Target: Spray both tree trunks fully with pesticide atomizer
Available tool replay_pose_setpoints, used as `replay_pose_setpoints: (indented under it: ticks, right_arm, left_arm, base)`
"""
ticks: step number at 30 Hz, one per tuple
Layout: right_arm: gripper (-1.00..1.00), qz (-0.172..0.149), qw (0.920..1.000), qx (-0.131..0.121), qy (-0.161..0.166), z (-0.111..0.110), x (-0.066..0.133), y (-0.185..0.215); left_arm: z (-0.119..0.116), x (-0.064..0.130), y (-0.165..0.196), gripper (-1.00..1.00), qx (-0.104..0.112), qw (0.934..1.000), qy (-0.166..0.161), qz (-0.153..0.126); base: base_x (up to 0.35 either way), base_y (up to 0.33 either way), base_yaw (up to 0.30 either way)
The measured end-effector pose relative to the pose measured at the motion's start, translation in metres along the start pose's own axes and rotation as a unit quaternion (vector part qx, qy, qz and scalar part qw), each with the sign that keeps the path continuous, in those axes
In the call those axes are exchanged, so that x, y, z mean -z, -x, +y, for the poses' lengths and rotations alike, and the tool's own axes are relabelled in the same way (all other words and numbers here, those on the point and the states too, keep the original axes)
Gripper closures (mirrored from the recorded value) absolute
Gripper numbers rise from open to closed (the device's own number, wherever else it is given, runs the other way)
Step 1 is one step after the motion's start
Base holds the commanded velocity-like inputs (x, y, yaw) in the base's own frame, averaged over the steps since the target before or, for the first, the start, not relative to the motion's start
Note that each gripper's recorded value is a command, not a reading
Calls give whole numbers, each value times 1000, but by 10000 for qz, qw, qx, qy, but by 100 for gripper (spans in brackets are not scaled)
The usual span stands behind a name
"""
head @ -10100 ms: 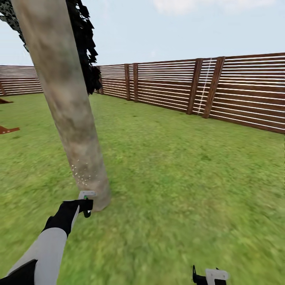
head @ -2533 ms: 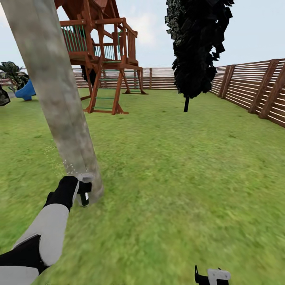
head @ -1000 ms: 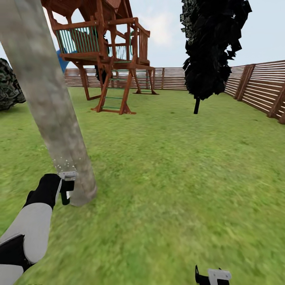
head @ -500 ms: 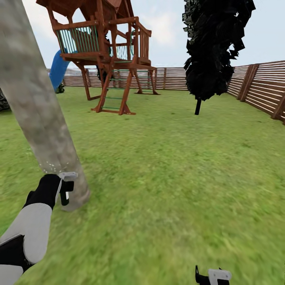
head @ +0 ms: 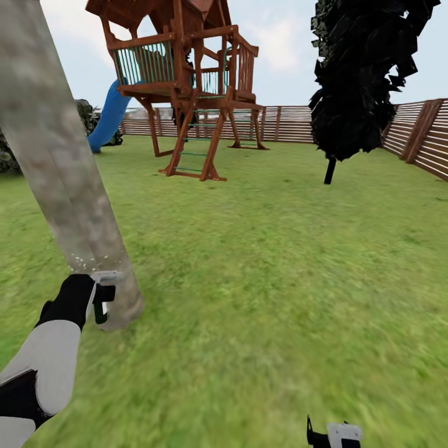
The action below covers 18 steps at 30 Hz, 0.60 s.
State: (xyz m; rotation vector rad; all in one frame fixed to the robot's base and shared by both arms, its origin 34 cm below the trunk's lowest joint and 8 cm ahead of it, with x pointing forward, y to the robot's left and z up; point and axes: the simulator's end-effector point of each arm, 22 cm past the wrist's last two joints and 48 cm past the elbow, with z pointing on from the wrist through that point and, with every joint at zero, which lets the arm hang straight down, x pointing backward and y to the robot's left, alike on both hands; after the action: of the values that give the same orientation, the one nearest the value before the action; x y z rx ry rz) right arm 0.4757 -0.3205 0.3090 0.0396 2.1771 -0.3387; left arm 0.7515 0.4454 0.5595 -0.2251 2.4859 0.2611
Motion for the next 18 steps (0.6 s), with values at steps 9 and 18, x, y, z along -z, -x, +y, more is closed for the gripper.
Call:
replay_pose_setpoints:
  ticks: [9,18]
  right_arm:
    - [-100,-3,10000,1,6,0,0,0]
    - [-100,-1,10000,-2,0,0,0,0]
  left_arm:
    - [-23,-3,-8,100,-50,9998,-156,78]
    - [-15,-3,-7,100,-6,9999,-114,77]
  base:
    - [123,-259,224]
    - [172,-246,65]
